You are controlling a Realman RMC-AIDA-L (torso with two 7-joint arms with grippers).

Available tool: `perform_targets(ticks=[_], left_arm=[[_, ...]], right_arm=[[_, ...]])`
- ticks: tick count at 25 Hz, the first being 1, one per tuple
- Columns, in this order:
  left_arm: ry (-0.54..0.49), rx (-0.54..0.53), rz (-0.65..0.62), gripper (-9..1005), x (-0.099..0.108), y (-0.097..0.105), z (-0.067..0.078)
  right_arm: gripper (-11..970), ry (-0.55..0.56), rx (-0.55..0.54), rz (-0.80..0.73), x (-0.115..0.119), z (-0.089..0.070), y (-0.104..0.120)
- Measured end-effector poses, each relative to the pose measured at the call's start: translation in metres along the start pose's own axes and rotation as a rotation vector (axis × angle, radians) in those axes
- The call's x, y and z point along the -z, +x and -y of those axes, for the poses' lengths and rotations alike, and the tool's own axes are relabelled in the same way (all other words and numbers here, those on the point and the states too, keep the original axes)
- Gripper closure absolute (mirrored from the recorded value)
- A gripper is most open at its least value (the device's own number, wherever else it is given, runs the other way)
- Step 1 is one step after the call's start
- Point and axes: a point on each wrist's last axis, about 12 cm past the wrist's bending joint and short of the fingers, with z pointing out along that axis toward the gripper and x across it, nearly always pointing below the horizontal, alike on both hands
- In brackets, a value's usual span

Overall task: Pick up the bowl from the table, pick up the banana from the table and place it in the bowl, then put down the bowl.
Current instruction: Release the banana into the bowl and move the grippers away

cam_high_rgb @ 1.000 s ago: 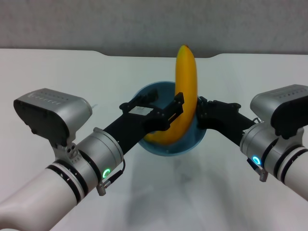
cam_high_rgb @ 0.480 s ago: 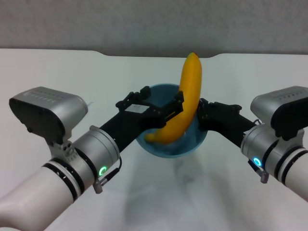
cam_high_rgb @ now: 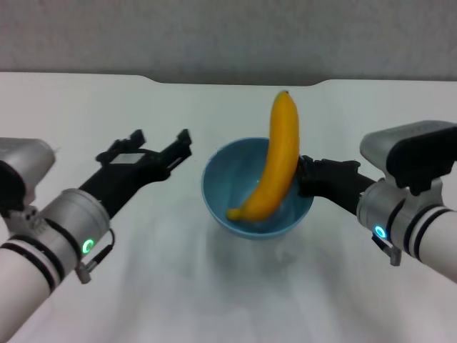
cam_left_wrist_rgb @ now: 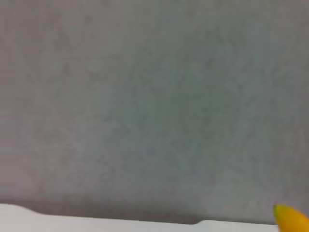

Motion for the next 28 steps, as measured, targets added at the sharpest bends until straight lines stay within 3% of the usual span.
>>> perform_targets(ticks=[9, 28], left_arm=[[-0.049, 0.008, 0.000, 107, 0.004, 0.001, -0.013], [-0.094, 0.003, -0.015, 108, 0.007, 0.004, -0.026]], right_arm=[[855, -0.001, -0.019, -0.002, -0.014, 0.000, -0.015], [850, 0.007, -0.058, -0.067, -0.023, 0.005, 0.012]])
